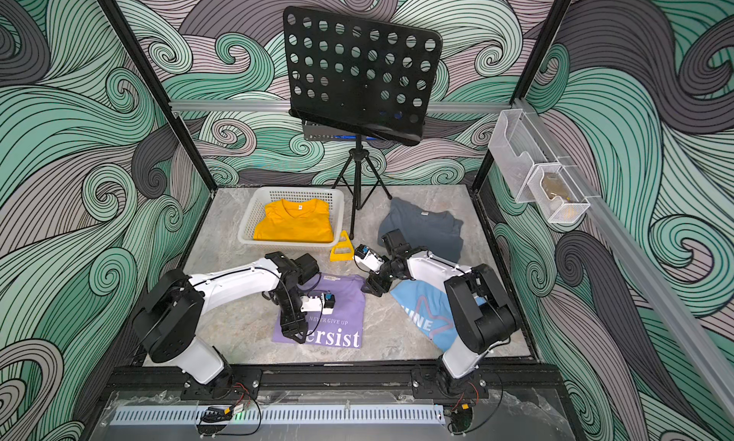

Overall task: Put the folded t-shirts into the basket
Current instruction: Move the T-shirt to the center of the board, then pick up the T-shirt from the center of the board.

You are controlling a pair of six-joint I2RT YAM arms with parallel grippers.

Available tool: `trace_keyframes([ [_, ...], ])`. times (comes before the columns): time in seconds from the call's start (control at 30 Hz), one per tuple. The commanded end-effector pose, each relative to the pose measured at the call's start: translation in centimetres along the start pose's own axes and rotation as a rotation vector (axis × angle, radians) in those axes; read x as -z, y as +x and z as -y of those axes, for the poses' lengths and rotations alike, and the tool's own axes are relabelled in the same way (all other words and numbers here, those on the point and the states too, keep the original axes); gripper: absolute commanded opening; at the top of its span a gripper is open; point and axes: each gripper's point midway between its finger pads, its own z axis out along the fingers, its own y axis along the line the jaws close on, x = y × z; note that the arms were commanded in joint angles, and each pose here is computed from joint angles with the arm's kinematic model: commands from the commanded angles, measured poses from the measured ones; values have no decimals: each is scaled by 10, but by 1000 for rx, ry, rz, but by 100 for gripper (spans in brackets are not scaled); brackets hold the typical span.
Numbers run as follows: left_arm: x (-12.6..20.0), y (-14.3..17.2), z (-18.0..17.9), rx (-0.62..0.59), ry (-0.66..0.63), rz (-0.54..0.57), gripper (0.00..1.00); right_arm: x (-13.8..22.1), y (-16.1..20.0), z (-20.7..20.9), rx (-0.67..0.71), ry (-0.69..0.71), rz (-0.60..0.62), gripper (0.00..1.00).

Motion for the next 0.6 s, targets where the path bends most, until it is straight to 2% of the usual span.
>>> trace_keyframes([
  [0.0,30,-4,-28,51,-166,84,76,-4,1,-4,6,-10,-15,75],
  [0.1,47,9,-73,144,-333,101,80,-9,-3,-11,19,-33,-17,77],
  [0.17,56,19,-99,217,-387,106,82,-13,-5,-14,31,-39,-25,77],
  [0.33,57,33,-139,356,-334,103,86,-26,1,-18,35,-48,-65,76],
  [0.57,45,23,-164,387,-317,105,86,-37,11,-17,42,-17,-107,71],
])
